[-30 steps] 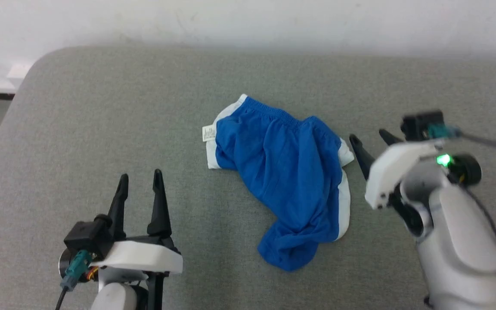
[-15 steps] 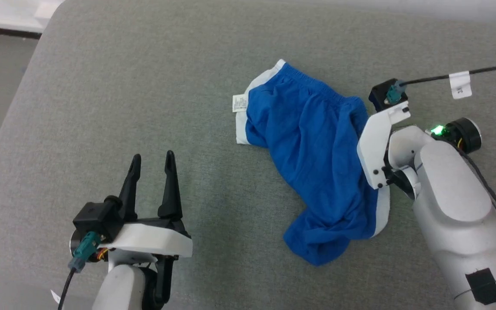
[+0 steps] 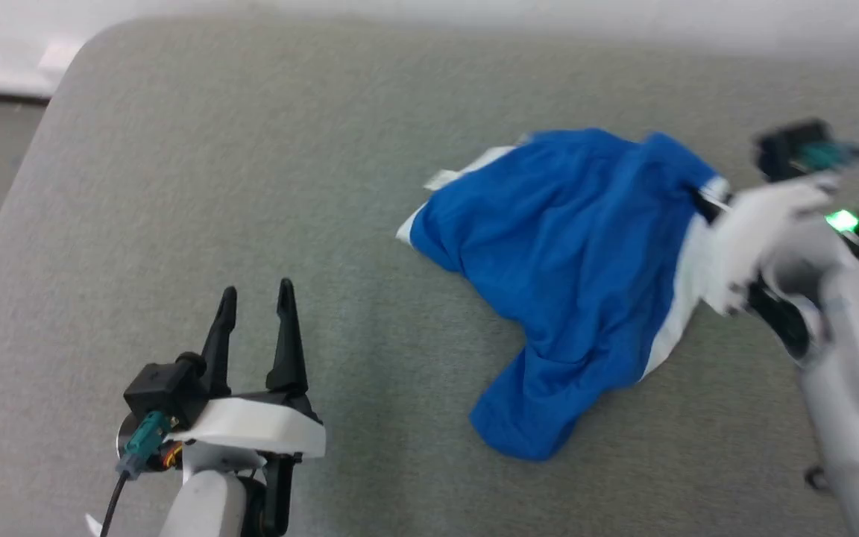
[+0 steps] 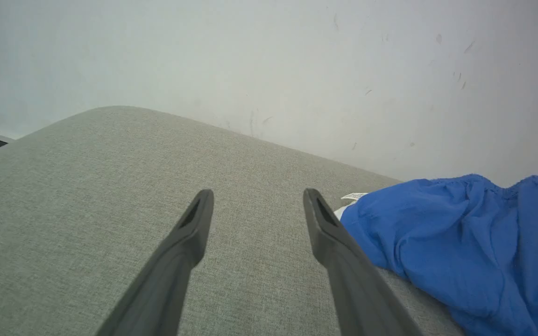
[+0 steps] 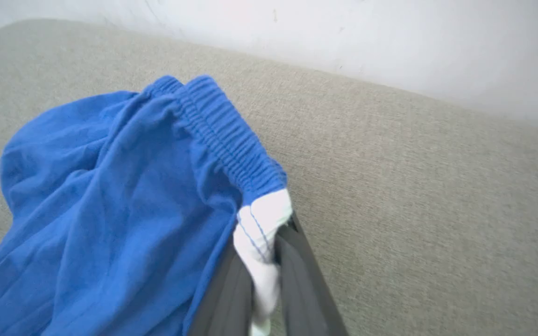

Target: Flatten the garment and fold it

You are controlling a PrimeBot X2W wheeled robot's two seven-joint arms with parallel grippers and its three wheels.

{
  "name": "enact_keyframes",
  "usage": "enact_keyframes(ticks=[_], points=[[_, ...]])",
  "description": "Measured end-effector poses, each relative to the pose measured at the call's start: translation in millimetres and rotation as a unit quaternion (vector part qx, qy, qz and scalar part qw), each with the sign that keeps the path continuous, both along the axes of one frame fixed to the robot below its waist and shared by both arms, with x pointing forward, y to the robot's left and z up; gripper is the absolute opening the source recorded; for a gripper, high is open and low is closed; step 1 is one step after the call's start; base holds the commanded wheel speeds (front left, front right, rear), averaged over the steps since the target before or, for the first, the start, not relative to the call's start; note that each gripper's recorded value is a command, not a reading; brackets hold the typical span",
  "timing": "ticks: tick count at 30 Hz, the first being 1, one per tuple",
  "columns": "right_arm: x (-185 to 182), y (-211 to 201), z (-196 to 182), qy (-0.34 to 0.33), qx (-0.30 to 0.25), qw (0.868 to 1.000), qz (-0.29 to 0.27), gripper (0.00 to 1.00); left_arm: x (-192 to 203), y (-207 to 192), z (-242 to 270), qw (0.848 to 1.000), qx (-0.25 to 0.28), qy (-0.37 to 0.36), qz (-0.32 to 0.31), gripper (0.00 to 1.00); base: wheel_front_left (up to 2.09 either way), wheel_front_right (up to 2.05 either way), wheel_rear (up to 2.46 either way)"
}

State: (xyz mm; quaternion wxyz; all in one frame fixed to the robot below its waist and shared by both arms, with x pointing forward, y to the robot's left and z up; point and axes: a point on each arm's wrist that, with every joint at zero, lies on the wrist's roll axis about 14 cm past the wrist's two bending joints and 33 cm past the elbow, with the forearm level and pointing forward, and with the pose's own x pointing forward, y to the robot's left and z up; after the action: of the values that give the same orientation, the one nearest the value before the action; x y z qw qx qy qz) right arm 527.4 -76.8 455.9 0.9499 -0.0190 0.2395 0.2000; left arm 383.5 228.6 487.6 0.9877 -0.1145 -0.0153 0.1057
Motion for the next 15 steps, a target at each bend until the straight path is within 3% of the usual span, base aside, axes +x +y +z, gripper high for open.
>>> enact_keyframes(ticks=[3,6,11,14,15], points=[[-29.7,-47.6,-0.2,0.006,0.022,0.998,-0.062,0.00,-1.7,-8.8,1.8,1.000,-0.006,-0.005,-0.014,1.00,0.00,0.00,0.00],[-88.3,-85.1,-26.8,0.062,0.029,0.991,-0.116,0.00,-1.8,-19.9,4.4,0.999,-0.011,-0.010,-0.030,1.00,0.00,0.00,0.00],[-204.9,-93.0,-80.1,0.206,0.050,0.964,-0.157,0.00,4.4,-39.4,15.1,0.998,-0.016,-0.027,-0.059,1.00,0.00,0.00,0.00],[-234.7,-95.8,-84.7,0.228,0.063,0.956,-0.174,0.00,6.8,-48.9,19.0,0.997,-0.017,-0.033,-0.073,1.00,0.00,0.00,0.00],[-233.0,-98.6,-79.0,0.213,0.071,0.957,-0.181,0.44,7.3,-51.7,19.4,0.996,-0.018,-0.034,-0.078,1.00,0.00,0.00,0.00]])
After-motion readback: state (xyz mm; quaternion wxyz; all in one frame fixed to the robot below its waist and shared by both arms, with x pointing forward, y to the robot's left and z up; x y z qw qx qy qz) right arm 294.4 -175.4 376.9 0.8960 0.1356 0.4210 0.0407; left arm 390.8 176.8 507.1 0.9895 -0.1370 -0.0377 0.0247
